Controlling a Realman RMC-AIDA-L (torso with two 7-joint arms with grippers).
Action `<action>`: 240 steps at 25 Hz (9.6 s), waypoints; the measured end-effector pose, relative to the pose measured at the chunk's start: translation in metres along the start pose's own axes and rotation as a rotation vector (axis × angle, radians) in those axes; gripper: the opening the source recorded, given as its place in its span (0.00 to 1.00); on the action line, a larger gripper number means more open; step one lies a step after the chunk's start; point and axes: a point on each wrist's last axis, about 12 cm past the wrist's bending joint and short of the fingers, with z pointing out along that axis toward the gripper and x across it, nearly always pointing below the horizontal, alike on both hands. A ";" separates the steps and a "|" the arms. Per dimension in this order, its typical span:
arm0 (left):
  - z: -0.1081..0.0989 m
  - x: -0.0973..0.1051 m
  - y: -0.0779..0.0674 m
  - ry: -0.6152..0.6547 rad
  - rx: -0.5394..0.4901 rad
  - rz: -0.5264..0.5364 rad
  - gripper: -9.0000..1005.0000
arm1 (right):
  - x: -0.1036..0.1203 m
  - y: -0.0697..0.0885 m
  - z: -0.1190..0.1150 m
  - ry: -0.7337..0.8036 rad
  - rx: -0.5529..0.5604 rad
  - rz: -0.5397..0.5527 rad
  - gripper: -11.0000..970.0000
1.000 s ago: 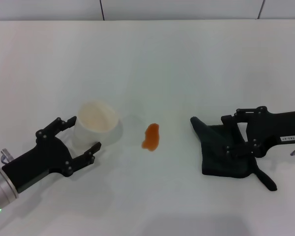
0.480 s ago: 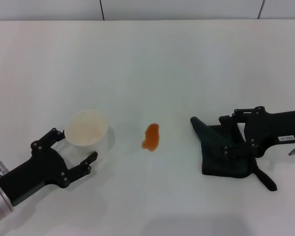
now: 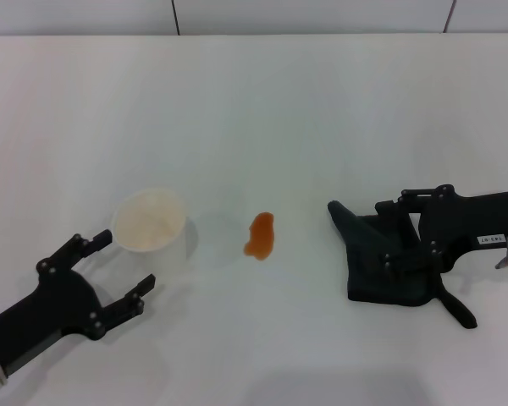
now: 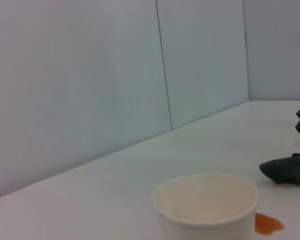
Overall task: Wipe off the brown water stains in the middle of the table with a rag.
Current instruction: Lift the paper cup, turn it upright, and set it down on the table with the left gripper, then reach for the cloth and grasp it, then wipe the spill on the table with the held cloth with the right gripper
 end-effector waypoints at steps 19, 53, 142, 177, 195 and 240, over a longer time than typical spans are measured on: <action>-0.044 -0.048 0.047 -0.082 0.050 0.035 0.85 | -0.001 0.000 0.000 -0.010 0.000 0.016 0.85; -0.012 -0.155 0.121 0.244 0.480 0.029 0.84 | -0.029 -0.004 -0.005 -0.073 0.036 0.029 0.85; -0.007 -0.156 0.103 0.252 0.499 0.052 0.84 | -0.060 0.022 0.065 0.326 -0.039 -0.023 0.11; -0.006 -0.159 0.097 0.232 0.490 0.072 0.84 | -0.069 0.063 0.129 0.298 -0.072 -0.104 0.11; -0.004 -0.158 0.098 0.231 0.467 0.073 0.84 | -0.080 0.039 0.129 0.258 0.045 -0.084 0.11; -0.002 -0.156 0.097 0.204 0.440 0.081 0.84 | -0.079 0.062 0.146 0.324 -0.080 -0.019 0.14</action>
